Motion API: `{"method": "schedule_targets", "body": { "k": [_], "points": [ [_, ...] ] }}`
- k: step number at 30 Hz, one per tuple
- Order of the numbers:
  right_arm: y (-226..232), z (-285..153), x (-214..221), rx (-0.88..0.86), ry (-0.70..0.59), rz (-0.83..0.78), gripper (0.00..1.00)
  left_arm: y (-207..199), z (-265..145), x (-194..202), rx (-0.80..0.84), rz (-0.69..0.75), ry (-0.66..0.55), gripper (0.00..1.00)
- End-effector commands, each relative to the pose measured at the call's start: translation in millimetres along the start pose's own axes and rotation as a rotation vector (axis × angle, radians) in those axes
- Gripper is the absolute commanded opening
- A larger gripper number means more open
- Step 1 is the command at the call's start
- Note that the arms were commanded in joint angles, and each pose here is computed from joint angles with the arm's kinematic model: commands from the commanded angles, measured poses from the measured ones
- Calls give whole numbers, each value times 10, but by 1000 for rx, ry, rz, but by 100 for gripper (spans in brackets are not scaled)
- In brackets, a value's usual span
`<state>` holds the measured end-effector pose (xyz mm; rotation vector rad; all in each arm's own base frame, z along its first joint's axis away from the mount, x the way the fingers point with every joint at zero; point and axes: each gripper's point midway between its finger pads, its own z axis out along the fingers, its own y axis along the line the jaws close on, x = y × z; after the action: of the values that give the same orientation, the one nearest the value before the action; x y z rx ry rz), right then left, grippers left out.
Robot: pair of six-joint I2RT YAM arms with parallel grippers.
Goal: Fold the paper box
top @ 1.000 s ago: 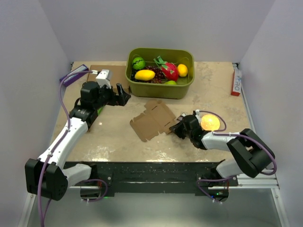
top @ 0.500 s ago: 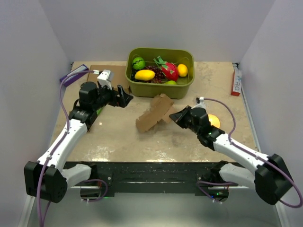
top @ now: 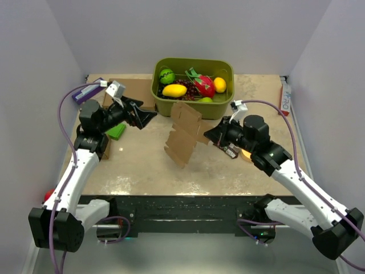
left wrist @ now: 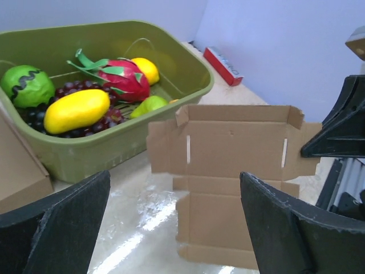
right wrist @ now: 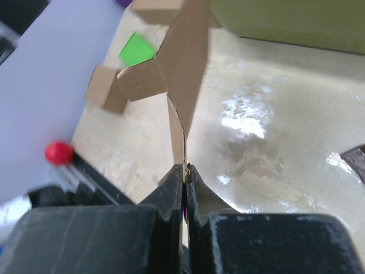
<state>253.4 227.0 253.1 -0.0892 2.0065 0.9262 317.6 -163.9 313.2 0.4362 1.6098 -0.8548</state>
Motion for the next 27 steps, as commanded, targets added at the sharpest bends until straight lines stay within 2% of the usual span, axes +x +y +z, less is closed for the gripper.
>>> {"method": "schedule_targets", "body": {
  "k": [1, 9, 13, 19, 21, 27],
  "points": [
    [472, -309, -99, -221, 48, -197, 0, -214, -15, 0, 189, -17, 3, 100],
    [869, -545, -246, -388, 34, -242, 0, -18, -17, 54, 83, 28, 27, 100],
    [1031, -686, -292, -459, 28, -261, 0, -28, -5, 69, 97, 22, 33, 100],
    [1076, -796, -345, -462, 18, -290, 0, -180, -31, 76, 185, 30, 30, 100],
    [1077, -822, -354, -461, 12, -298, 0, -333, -55, 101, 287, 23, 45, 100],
    [1097, -865, -359, -468, 12, -310, 0, -500, -92, 147, 405, 3, 51, 100]
  ]
}}
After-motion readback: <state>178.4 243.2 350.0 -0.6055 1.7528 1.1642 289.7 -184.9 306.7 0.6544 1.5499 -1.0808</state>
